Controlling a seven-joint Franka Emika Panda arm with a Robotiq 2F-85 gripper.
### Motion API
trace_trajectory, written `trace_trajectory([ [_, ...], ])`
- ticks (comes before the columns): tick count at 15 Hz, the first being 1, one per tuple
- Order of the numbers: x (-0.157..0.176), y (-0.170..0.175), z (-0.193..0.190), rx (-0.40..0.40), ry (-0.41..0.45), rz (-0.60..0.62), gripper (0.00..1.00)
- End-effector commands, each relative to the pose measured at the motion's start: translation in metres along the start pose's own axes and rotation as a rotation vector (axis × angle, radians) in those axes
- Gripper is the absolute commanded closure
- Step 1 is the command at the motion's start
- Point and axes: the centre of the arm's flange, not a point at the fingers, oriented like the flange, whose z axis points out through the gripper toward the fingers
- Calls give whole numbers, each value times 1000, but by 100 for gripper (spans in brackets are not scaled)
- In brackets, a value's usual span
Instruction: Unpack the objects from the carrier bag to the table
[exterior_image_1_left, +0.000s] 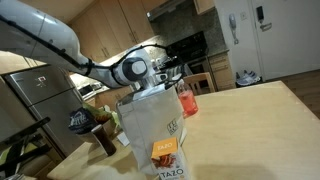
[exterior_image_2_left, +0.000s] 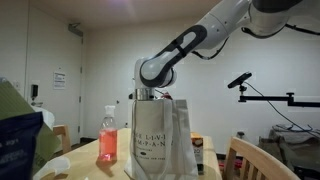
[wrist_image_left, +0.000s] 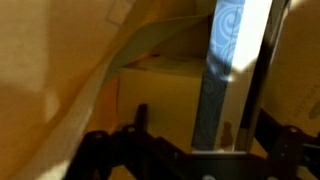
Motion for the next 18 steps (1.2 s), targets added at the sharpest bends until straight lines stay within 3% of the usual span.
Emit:
trace_trajectory([
  [1, 17, -2, 9, -10, 4, -21, 0],
  [12, 31, -11, 8, -33, -11, -43, 0],
  [13, 33, -11, 9, -35, 2, -49, 25],
  [14, 33, -11, 9, -34, 2, -46, 26],
  [18, 36, -12, 4, -38, 20, -50, 55],
])
